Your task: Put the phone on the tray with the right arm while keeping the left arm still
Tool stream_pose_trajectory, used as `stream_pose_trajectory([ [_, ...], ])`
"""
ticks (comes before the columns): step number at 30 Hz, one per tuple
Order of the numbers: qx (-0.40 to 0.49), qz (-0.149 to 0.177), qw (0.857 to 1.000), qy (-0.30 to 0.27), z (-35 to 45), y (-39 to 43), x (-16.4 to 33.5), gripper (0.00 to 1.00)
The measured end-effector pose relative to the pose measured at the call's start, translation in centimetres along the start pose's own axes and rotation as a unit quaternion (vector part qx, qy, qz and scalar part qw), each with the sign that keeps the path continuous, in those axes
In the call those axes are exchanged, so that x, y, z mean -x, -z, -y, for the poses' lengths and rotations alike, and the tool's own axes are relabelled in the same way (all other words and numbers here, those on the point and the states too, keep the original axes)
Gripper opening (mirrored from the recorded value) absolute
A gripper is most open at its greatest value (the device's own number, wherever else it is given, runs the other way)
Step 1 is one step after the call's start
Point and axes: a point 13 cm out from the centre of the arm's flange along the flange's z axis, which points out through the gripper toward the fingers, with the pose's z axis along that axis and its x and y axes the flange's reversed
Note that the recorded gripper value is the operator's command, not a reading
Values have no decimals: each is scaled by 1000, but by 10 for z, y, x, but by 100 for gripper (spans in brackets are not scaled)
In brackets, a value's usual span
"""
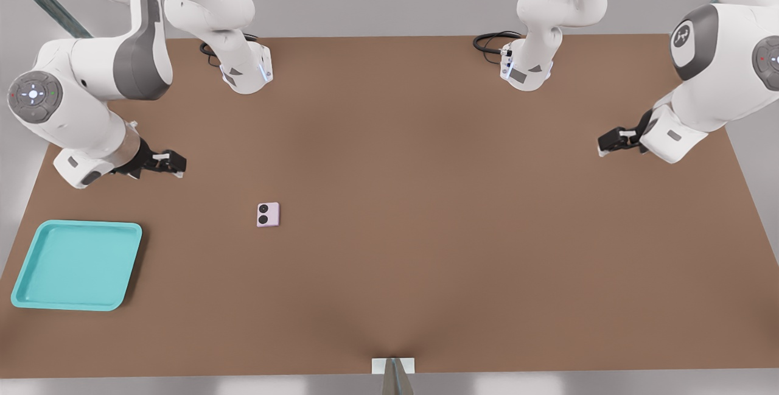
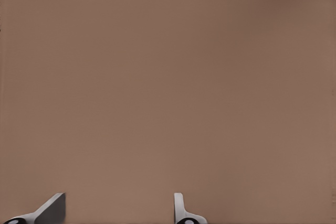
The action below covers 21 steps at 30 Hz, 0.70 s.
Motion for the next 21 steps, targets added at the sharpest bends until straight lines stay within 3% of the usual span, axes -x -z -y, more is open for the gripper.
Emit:
stream_pose_trajectory([
  [4, 2, 15, 1000, -11, 9, -2, 13, 100],
  [11, -3, -46, 995, 87, -158, -141, 38, 100],
  [15, -6, -62, 996, 66, -169, -215, 30, 100],
  [21, -7, -61, 998, 10, -160, -278, 20, 100],
])
